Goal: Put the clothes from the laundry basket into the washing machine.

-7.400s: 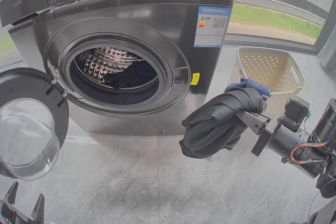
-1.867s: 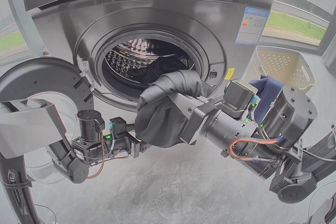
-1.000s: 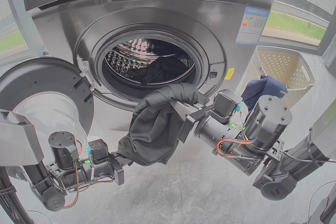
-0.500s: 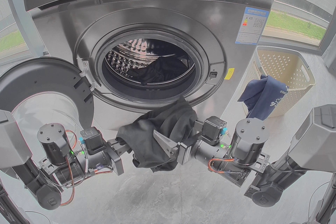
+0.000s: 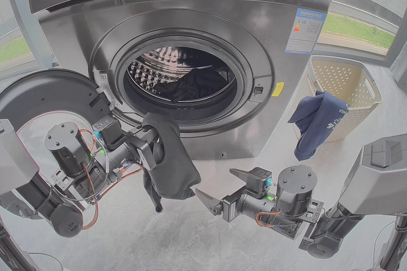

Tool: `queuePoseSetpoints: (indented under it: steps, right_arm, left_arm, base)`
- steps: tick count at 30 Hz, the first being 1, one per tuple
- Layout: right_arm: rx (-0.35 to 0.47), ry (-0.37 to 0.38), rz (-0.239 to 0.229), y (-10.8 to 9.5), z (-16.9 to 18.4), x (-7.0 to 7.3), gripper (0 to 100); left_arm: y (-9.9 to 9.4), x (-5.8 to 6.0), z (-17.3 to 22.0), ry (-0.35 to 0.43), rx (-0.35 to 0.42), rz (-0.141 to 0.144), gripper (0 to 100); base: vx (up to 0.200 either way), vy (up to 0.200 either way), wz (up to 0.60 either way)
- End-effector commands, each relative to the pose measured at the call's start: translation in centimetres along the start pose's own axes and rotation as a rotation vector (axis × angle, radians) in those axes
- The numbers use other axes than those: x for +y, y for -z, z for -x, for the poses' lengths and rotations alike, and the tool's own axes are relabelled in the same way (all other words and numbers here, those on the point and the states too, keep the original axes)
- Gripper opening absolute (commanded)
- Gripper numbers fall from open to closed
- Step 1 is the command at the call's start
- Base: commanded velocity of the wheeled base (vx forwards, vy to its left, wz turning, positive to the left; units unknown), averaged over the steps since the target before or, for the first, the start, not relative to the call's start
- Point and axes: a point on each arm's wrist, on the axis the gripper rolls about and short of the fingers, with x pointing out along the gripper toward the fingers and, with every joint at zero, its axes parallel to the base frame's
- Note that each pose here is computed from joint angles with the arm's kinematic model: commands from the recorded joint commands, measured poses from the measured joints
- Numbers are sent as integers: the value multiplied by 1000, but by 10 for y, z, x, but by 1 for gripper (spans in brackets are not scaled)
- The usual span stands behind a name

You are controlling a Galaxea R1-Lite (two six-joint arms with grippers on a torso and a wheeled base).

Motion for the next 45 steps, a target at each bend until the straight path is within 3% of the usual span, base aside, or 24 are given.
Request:
queuePoseSetpoints:
  steps: [1,5,16,23,28,34,41,45]
  right_arm:
    - [74,5,8,19,3,-1,100]
    - [63,-8,12,27,3,1,100]
    - [-55,-108,31,11,-20,24,100]
    - [-127,-117,36,15,-54,22,100]
    - [-149,-105,36,16,-68,17,100]
    - [-162,-137,37,14,-73,24,100]
    - [-181,-212,38,17,-85,42,100]
    - [-179,-193,39,21,-97,38,100]
  left_arm:
    - [-10,1,-9,-30,-54,0,0]
    - [-11,-2,-11,-39,-63,2,0]
    - [-6,-2,-26,-58,-70,0,0]
    - [-14,-4,-29,-83,-105,3,0]
    - [-15,-6,-27,-82,-107,6,0]
    - [-11,-6,-28,-82,-96,7,0]
    - [-11,-6,-28,-87,-95,7,0]
    - [-12,-5,-28,-88,-99,7,0]
  base:
    - [0,0,0]
    - [0,0,0]
    - [0,0,0]
    - [0,0,0]
    - [0,0,0]
    - [0,0,0]
    - [0,0,0]
    - [0,0,0]
